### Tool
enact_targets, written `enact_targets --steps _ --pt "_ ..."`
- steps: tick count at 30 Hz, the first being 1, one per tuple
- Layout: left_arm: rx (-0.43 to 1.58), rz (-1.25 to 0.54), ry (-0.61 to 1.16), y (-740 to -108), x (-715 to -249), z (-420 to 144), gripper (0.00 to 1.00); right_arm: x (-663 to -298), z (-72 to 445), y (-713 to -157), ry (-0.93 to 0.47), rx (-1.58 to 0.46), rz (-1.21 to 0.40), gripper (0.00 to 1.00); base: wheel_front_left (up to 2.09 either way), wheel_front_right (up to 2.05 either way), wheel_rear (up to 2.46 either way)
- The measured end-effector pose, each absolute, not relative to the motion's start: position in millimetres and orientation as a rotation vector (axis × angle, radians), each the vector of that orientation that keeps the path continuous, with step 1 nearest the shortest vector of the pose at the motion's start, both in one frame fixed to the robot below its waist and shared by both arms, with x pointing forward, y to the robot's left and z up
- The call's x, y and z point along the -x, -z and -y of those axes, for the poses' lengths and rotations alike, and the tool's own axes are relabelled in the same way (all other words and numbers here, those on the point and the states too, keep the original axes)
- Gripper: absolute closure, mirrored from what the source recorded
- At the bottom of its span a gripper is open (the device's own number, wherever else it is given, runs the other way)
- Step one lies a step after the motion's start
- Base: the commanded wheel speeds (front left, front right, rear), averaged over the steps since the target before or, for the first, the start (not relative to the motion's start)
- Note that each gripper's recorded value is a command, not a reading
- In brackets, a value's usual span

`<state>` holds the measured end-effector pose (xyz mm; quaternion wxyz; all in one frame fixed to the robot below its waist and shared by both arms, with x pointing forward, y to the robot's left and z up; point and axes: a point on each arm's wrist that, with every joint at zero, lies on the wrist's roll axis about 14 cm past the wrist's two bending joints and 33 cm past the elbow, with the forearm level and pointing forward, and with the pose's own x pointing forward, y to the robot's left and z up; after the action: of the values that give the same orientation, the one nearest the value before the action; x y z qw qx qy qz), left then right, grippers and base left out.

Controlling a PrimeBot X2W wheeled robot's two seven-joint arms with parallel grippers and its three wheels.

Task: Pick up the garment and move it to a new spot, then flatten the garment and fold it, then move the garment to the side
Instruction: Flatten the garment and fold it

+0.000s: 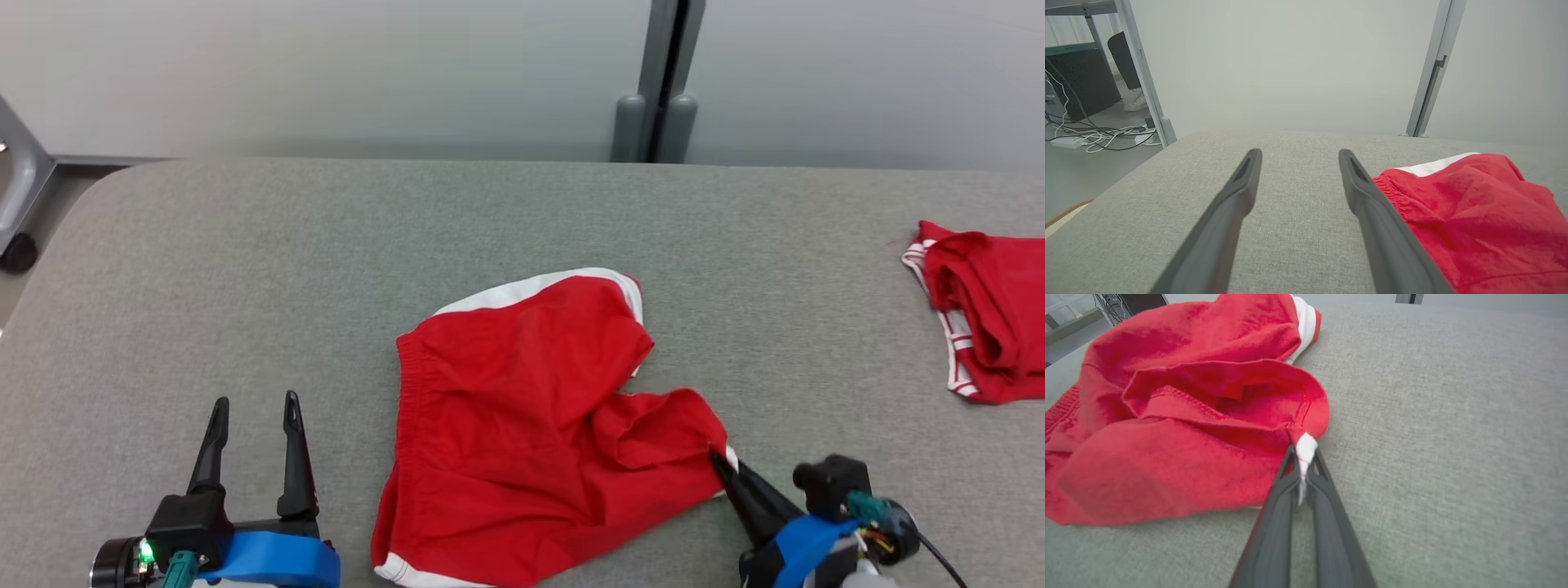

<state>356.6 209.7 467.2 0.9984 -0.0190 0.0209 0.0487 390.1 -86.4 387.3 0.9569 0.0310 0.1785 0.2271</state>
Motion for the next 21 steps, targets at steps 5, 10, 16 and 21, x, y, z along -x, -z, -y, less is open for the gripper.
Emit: enact_targets --steps 5,10,16,21 --pt "0.047 -0.033 -0.057 -469.7 -358.9 -196.5 0.00 -361.0 106.9 -391.4 -0.396 -0.121 -0.342 1.00 0.00 0.00 0.00" --pt "0.052 -0.033 -0.022 -469.5 -362.5 -184.8 0.00 -333.5 126.8 -388.8 -0.337 -0.148 -0.366 1.00 0.00 0.00 0.00" --pt "0.053 -0.040 -0.005 -466.9 -366.6 -179.2 0.00 -322.7 147.0 -390.4 -0.282 -0.134 -0.382 0.00 0.00 0.00 0.00" --pt "0.048 -0.042 -0.003 -466.3 -367.4 -179.1 0.00 -337.6 149.4 -417.1 -0.279 -0.104 -0.285 0.00 0.00 0.00 0.00"
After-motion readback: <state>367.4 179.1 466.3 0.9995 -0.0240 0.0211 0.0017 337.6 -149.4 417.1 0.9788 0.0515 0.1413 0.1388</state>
